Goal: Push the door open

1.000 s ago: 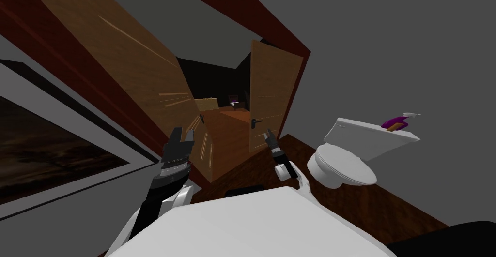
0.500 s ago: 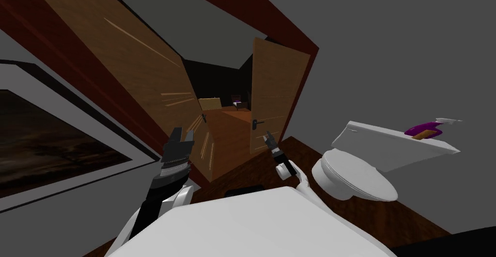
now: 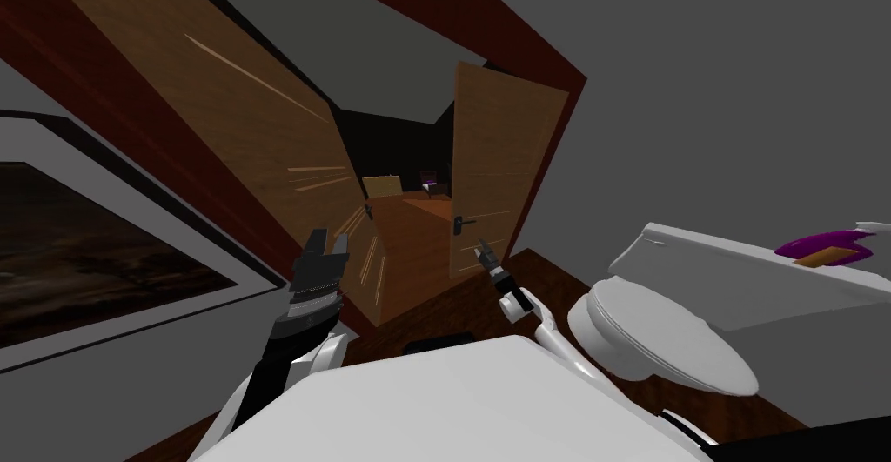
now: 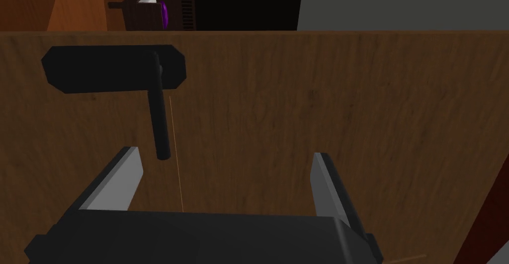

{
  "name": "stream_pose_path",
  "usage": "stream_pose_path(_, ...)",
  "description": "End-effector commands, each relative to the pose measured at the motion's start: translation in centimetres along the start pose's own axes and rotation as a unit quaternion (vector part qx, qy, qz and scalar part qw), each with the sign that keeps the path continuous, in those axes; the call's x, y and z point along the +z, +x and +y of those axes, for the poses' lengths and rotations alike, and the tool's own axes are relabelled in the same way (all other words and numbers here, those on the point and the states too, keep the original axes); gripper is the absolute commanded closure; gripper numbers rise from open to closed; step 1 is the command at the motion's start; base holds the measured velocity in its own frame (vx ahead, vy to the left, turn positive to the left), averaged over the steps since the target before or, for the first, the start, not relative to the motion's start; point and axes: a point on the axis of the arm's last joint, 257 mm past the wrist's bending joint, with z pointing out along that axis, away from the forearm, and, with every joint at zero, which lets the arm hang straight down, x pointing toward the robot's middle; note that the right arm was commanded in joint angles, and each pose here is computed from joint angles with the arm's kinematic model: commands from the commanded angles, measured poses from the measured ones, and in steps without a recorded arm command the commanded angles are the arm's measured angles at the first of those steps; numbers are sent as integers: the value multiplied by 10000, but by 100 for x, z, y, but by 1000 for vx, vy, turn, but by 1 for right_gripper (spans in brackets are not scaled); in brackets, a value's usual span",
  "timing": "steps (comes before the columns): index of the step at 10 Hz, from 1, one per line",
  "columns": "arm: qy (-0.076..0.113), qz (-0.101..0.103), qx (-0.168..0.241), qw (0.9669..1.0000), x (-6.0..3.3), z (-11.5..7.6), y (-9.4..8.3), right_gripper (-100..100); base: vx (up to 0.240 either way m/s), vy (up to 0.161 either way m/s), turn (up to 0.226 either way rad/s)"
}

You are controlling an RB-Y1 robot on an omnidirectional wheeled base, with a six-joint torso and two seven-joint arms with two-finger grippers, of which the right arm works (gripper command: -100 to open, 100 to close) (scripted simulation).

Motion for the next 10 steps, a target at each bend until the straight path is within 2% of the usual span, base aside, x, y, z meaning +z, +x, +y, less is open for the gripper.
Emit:
stream_pose_path(1,91,-5,19,10000,7,-89,-39,-100,38,-59,45)
stream_pose_path(2,226,-9,38,9997,-4,-194,-116,-100,38,-57,88)
stream_pose_path(3,226,-9,38,9997,-4,-194,-116,-100,26,-48,36)
stream_pose_path(8,785,-116,64,9968,-81,-587,-530,-100,48,-94,101)
stream_pose_path(10,935,-171,55,9955,-111,-679,-672,-100,42,-77,80)
